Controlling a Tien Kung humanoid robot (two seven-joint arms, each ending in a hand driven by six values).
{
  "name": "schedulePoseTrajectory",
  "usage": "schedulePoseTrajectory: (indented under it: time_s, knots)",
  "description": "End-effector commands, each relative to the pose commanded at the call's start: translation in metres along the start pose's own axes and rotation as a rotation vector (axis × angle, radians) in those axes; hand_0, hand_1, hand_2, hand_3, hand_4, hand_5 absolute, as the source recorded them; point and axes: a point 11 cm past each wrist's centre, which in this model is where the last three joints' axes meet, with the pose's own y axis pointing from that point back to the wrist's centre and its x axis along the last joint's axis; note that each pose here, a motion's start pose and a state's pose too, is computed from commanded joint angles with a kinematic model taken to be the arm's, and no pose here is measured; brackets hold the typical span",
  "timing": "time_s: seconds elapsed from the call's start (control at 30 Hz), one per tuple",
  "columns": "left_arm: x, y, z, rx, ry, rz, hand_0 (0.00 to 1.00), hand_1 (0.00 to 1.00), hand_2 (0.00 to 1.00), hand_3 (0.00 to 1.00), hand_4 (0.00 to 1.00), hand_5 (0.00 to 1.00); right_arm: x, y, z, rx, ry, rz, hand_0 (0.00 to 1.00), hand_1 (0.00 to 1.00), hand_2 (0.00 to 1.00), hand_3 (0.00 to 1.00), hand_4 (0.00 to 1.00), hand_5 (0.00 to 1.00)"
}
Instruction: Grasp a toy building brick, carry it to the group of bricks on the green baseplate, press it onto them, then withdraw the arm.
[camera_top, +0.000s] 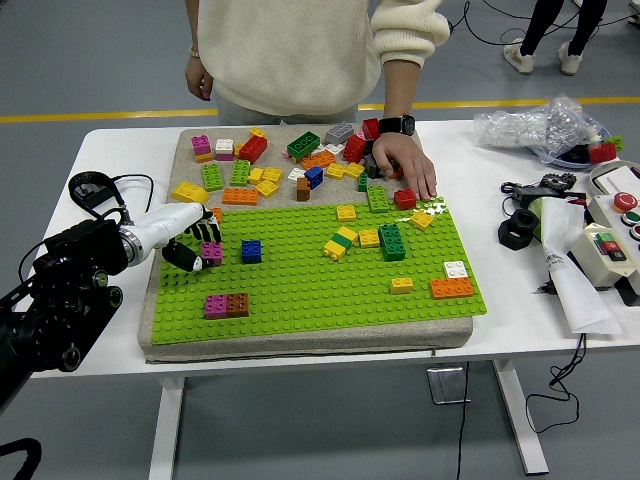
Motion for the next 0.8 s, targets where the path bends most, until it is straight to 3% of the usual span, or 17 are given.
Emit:
schedulePoseTrajectory:
  time_s: [0.47, 0.8]
  knots:
    - [0.014, 0.011, 0.0, -0.021, 0.016, 0.028, 0.579, 0.571, 0.506, 0.515, 0.588, 0.002, -0.001, 0.0, 0.004, -0.007, 0.003, -0.002, 0.761, 0.676, 0.718, 0.737, 0.998, 0.683]
    - [0.022, 0.028, 0.008, -0.066, 0.013, 0.056, 0.578, 0.569, 0.507, 0.517, 0.59, 0.002, 0.001, 0.0, 0.004, -0.007, 0.0, 0.0, 0.761, 0.676, 0.718, 0.737, 0.998, 0.683]
